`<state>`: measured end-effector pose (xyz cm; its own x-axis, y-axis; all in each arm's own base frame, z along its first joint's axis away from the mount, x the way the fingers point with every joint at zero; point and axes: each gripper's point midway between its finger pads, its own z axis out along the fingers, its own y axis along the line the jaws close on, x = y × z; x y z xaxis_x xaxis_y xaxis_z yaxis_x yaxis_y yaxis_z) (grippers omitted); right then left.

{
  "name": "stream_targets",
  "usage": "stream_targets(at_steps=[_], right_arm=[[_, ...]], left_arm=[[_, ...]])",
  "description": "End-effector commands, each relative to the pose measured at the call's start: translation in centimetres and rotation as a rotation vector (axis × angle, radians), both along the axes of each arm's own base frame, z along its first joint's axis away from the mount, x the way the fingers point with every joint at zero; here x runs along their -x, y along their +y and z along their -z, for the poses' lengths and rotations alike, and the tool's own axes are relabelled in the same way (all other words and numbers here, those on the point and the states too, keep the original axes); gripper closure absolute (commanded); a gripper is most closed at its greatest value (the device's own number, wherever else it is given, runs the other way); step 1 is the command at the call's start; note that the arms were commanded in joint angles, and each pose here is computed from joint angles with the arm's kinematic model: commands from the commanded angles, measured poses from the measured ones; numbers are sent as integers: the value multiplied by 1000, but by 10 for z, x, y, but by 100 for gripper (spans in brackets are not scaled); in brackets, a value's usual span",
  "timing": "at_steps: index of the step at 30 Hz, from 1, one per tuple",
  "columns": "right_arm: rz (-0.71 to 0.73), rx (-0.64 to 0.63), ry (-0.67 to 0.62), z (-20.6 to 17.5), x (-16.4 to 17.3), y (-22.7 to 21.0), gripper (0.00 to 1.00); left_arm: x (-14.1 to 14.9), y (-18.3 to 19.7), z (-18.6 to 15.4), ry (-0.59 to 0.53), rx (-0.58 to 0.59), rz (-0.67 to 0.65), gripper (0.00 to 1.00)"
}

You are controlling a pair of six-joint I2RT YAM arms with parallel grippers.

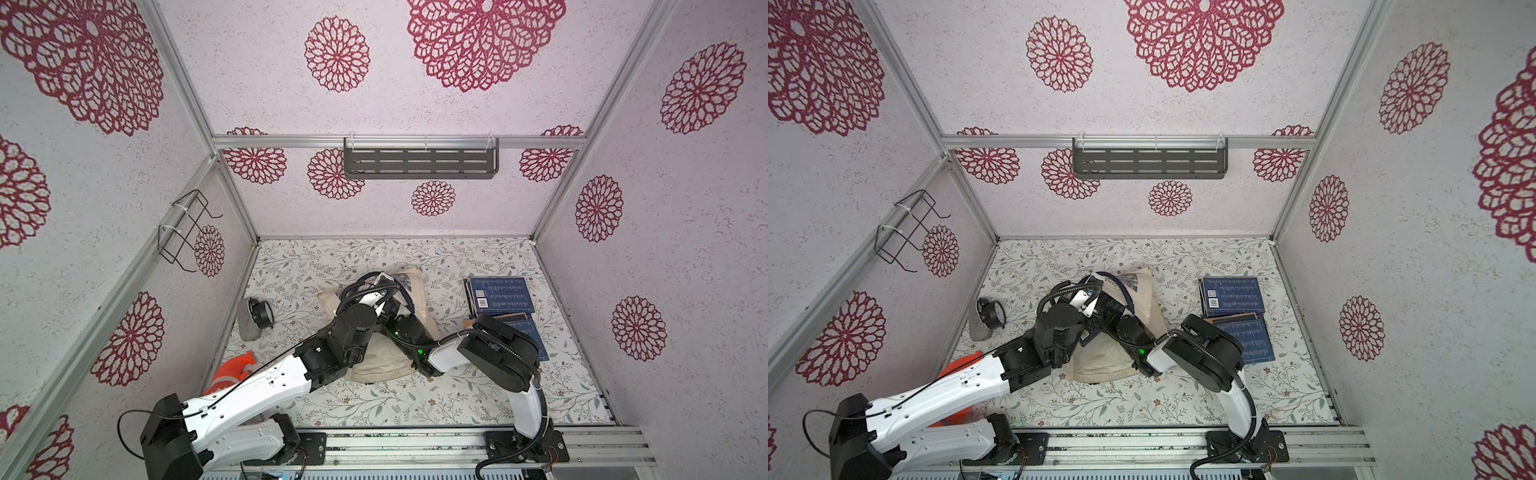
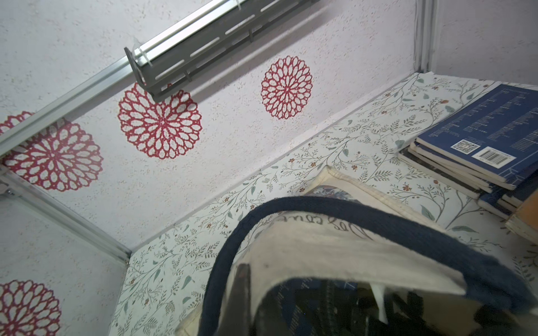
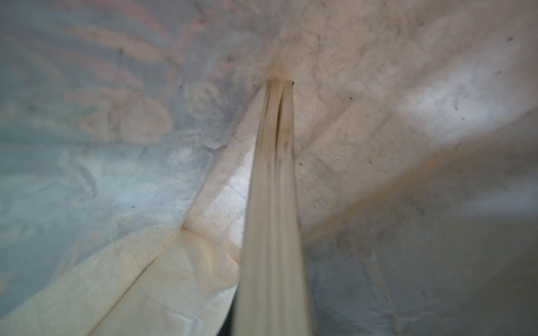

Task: Take out the books from the canvas bag
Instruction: Pick up the book from the canvas bag.

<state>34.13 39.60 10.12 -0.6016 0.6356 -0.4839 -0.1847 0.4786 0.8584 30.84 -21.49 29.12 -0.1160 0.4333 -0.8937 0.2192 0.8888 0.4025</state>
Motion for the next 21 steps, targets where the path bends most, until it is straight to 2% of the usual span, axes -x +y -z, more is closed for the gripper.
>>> stream_targets(at_steps=[1, 14, 21], right_arm=[[-18, -44, -114, -49, 3, -4, 100], [-80, 112, -202, -67, 30, -29, 100], [-92, 157, -238, -76, 42, -45, 100]], left_arm=[[-12, 12, -12, 5, 66, -78, 100], [-33, 12, 21, 116, 30, -144, 100], [-37, 12, 24, 137, 36, -146, 100]])
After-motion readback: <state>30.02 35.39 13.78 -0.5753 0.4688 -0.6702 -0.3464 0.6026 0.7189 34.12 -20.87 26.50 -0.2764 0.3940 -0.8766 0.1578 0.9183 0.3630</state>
